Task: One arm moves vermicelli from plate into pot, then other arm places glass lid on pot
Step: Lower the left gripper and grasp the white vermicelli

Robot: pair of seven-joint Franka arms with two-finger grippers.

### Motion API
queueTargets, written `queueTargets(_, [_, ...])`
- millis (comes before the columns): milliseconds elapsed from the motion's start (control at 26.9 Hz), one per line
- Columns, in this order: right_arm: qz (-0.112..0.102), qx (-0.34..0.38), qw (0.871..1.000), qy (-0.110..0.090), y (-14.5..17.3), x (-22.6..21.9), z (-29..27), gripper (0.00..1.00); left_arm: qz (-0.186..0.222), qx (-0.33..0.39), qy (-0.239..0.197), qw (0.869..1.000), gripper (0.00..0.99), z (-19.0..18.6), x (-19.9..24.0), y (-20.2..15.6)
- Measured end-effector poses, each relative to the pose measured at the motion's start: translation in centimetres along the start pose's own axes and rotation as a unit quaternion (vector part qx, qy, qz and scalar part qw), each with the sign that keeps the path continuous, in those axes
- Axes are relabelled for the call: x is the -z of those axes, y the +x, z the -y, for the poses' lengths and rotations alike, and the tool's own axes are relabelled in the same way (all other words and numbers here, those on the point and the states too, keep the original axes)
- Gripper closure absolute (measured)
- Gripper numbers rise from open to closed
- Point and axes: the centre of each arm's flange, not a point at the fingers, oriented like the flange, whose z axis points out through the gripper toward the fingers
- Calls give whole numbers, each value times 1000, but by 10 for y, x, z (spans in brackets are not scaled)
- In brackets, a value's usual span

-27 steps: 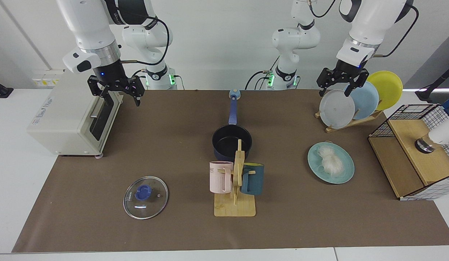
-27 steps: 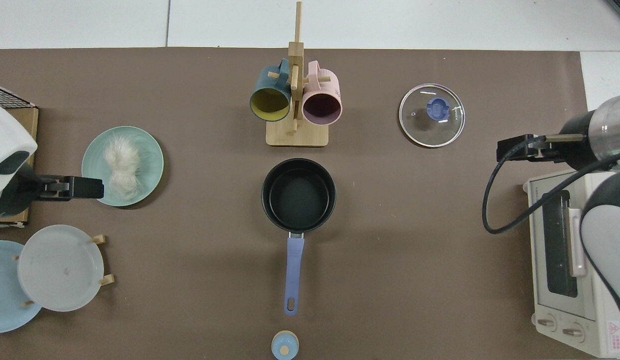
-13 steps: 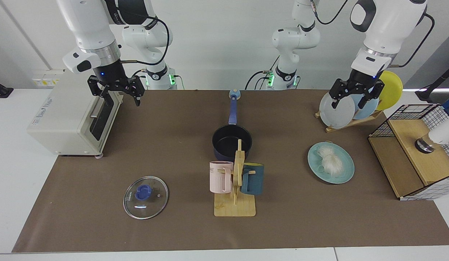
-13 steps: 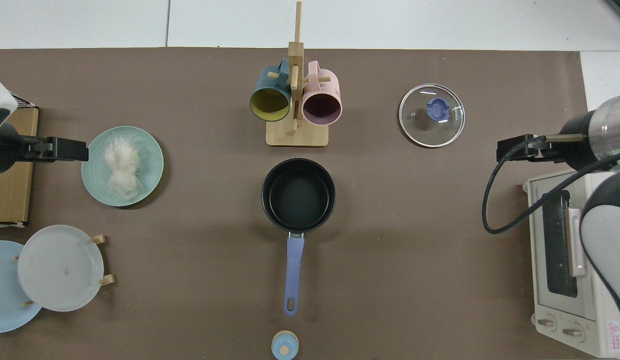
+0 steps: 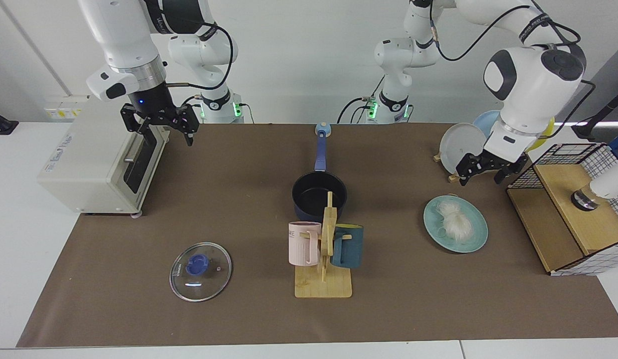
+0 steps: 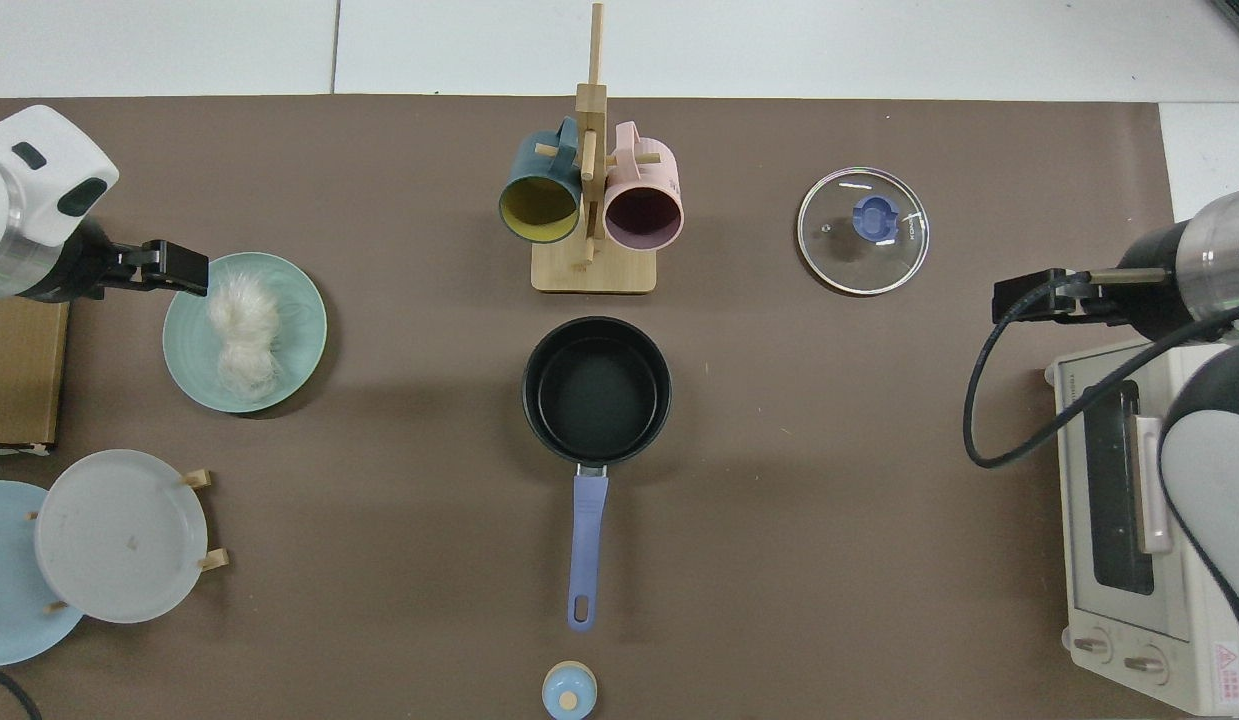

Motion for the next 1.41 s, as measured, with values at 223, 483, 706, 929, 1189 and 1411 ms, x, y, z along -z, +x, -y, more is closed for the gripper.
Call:
queueTargets(223, [0,0,1000,0,0,0,0,0,11,72,1,997,0,12,-31,6])
queueTargets(483, [0,0,1000,0,0,0,0,0,-3,113,-2,994,0,8,-76,15])
queueTargets(706, [0,0,1000,0,0,0,0,0,19,135,0,991,0,9,-149,17])
queueTargets(929, [0,0,1000,0,0,0,0,0,25,168,2,985,0,13,-182,15])
queueTargets(1189, [0,0,1000,0,0,0,0,0,44,182,5,982,0,12,-200,3])
queueTargets(1411, [0,0,1000,0,0,0,0,0,41,181,4,983,9,11,-207,-1])
